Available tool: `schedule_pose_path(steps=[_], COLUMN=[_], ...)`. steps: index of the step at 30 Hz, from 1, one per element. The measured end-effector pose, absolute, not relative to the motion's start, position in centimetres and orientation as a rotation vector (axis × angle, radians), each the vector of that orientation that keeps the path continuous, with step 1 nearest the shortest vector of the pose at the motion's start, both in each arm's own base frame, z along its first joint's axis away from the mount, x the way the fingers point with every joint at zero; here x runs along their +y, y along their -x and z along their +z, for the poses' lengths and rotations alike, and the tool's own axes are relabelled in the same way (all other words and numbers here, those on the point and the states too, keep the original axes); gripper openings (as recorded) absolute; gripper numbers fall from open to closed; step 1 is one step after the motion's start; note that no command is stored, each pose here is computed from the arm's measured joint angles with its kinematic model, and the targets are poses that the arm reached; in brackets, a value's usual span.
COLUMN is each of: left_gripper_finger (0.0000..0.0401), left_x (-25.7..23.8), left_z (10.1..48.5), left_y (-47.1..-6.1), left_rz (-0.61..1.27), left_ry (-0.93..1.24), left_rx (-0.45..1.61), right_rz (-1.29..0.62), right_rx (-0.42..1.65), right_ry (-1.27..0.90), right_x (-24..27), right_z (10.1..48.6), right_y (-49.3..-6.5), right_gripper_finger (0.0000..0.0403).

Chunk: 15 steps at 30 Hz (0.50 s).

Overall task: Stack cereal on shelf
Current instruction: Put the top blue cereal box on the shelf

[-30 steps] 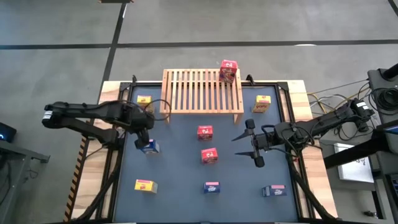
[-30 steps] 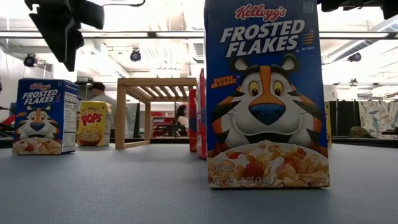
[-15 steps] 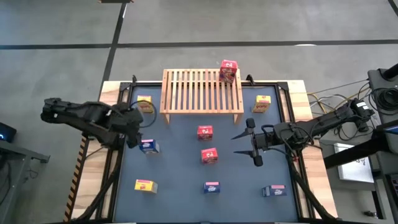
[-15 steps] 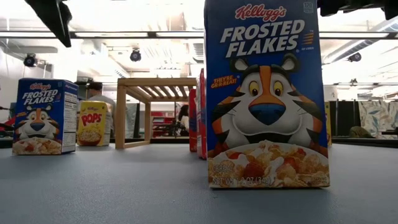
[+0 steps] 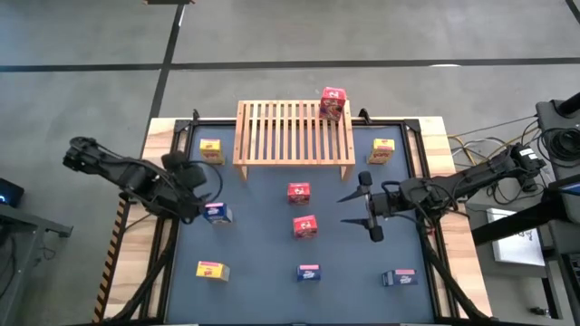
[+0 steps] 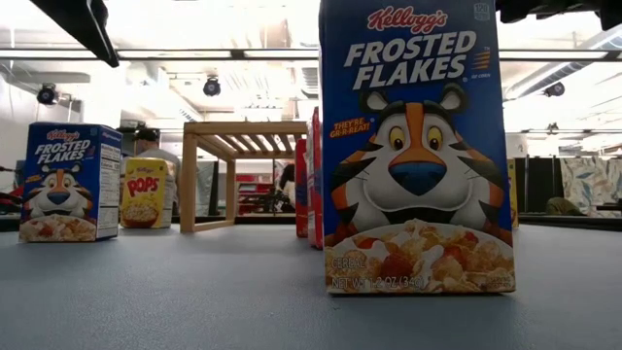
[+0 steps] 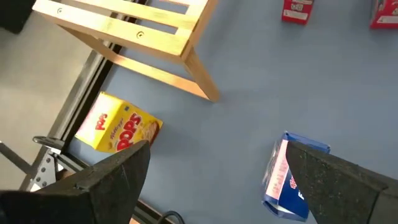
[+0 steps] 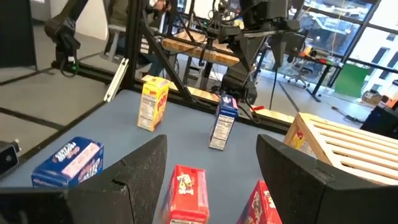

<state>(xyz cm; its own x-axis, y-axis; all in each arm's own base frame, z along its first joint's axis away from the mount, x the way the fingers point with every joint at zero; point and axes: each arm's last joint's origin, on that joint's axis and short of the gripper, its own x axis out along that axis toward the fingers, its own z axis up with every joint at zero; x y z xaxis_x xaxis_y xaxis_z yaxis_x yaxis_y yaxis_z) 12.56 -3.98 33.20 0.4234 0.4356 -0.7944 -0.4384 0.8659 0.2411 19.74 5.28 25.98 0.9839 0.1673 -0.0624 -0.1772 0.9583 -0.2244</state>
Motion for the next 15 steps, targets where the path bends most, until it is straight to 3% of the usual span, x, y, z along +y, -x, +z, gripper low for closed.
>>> schedule_pose_path(steps=[7, 15], left_gripper_finger=[0.0359, 0.0359], left_x=[-2.9, -2.3], left_z=[33.9, 32.2], left_y=[-10.4, -9.1], left_rz=[0.546, 0.538], left_ry=[0.05, 0.096], left_rx=[0.915, 0.86], right_rz=[0.171, 0.17], right_rx=[0.012, 0.011], right_ry=[0.188, 0.172], right_x=[5.3, 5.3], right_z=[26.3, 26.4], right_y=[-19.8, -19.8], right_gripper_finger=[0.0237, 0.0237])
